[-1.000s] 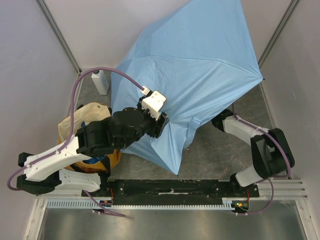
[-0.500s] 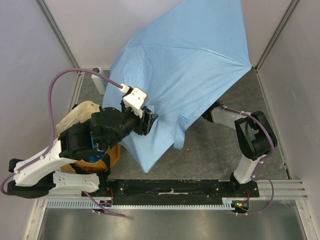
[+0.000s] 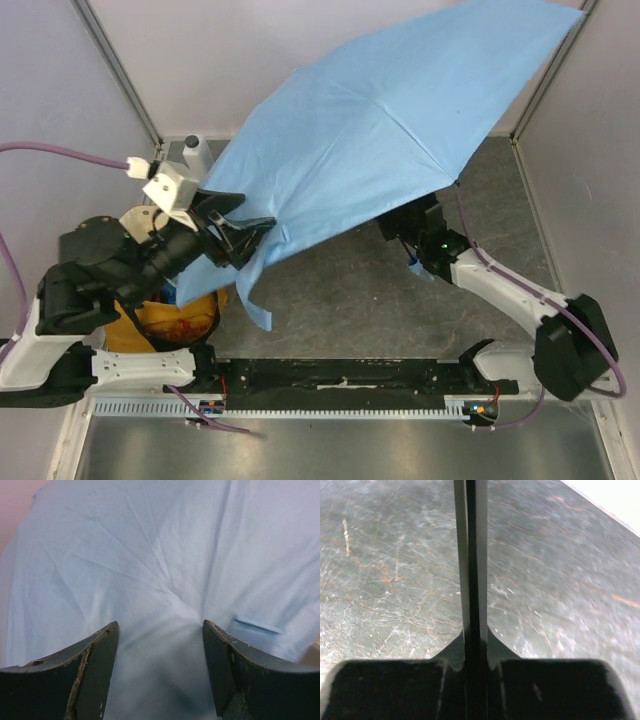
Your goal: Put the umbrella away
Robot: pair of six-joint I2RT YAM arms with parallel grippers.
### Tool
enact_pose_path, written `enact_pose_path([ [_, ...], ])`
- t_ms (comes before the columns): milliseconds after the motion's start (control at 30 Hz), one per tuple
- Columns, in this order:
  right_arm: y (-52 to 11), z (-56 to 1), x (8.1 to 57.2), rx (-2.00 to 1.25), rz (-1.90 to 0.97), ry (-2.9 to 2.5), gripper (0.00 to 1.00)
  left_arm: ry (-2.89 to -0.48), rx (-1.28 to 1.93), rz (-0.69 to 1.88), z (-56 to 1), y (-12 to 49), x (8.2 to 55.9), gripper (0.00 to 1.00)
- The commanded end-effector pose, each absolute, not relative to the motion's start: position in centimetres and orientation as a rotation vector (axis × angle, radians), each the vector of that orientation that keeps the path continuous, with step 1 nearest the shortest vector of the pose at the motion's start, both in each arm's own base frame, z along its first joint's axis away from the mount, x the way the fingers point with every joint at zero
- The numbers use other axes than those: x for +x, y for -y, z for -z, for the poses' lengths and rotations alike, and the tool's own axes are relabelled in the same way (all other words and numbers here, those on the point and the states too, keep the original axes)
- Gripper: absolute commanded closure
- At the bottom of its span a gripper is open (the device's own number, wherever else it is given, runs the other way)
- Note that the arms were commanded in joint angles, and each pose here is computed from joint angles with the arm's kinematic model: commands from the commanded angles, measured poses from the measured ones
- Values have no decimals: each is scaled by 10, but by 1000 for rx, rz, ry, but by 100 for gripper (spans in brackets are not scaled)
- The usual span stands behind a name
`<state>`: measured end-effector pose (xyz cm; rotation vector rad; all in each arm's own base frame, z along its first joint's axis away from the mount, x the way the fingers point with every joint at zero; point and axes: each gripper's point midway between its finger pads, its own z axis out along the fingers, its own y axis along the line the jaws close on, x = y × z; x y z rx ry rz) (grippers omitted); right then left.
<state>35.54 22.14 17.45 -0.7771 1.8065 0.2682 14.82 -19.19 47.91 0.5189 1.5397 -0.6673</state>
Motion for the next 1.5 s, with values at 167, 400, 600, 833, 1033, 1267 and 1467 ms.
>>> enact_pose_path([
  [167,-162,-201,316,-107,-321,-1989,100,-1405,553,849,-524,195,124,25],
  [400,-169,-221,306,46,-461,-1999,100,-1308,502,969,-562,166,104,26],
  [600,-195,-249,308,201,-697,-1967,100,-1384,592,1030,-515,182,92,32],
  [833,-214,-283,301,249,-905,-1880,100,-1508,629,1124,-443,200,79,30],
  [1033,-224,-287,289,243,-1067,-1780,100,-1637,614,1222,-377,268,87,17],
  [1267,-239,-295,259,154,-1312,-1636,100,-1773,427,1307,-328,325,113,37],
  [1467,-240,-282,234,49,-1340,-1658,100,-1780,426,1495,-330,350,140,30],
])
